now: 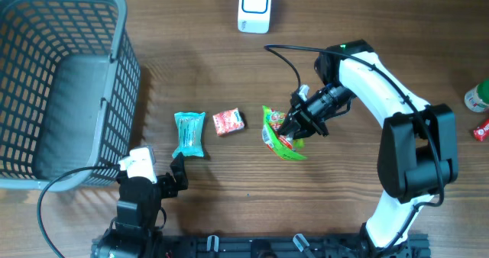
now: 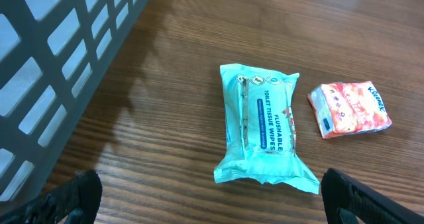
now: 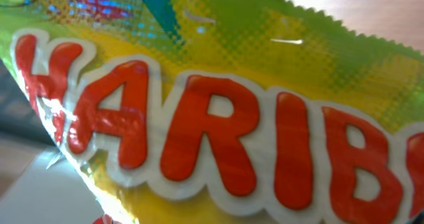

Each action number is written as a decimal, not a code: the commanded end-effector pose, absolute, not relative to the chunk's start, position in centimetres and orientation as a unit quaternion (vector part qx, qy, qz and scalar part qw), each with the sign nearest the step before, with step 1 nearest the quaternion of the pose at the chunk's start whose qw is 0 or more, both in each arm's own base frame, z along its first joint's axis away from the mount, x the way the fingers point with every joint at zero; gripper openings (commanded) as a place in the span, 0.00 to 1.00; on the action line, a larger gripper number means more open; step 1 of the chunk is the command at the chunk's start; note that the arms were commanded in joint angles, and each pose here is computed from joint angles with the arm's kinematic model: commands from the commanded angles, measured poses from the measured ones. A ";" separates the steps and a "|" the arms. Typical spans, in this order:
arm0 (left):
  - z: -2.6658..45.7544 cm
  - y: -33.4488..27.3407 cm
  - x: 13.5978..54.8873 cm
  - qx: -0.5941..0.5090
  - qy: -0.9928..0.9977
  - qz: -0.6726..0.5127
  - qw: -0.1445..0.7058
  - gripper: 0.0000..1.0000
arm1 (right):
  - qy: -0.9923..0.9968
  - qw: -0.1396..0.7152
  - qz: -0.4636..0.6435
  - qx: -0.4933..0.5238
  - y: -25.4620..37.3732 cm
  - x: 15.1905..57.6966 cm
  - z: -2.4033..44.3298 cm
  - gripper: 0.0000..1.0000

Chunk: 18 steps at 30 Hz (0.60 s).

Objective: Scan the item barcode
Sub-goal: 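Grasp the Haribo bag with the right gripper and lift it, then hold the Haribo bag in front of the white scanner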

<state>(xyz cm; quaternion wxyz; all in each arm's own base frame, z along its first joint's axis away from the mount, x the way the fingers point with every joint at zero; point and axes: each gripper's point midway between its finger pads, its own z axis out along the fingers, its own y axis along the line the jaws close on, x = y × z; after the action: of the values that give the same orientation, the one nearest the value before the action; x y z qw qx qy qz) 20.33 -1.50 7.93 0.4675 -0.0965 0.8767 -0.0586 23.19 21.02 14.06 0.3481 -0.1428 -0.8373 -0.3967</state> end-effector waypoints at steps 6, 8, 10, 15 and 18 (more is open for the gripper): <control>7.8 -1.2 20.3 -0.098 0.877 -0.051 0.468 1.00 | -0.763 0.262 -0.590 -0.046 23.7 25.1 19.4 0.04; 7.8 -1.2 20.3 -0.098 0.877 -0.051 0.468 1.00 | -0.768 0.214 -0.603 0.020 23.6 25.0 19.2 0.04; 7.8 -1.2 20.3 -0.098 0.877 -0.051 0.468 1.00 | -0.779 0.182 -0.596 0.075 23.4 24.7 18.4 0.04; 7.8 -1.2 20.3 -0.098 0.877 -0.051 0.468 1.00 | -0.872 0.041 -0.461 0.160 22.6 30.9 11.2 0.04; 7.8 -1.2 20.3 -0.098 0.877 -0.051 0.468 1.00 | -0.970 -0.064 -0.235 0.003 17.4 38.8 6.1 0.04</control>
<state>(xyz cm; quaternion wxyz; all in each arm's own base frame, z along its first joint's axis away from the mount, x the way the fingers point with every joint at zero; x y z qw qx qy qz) 20.33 -1.50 7.95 0.4678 -0.0965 0.8766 -0.0587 34.04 22.36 9.55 -0.0177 0.1646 -0.8909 -0.4229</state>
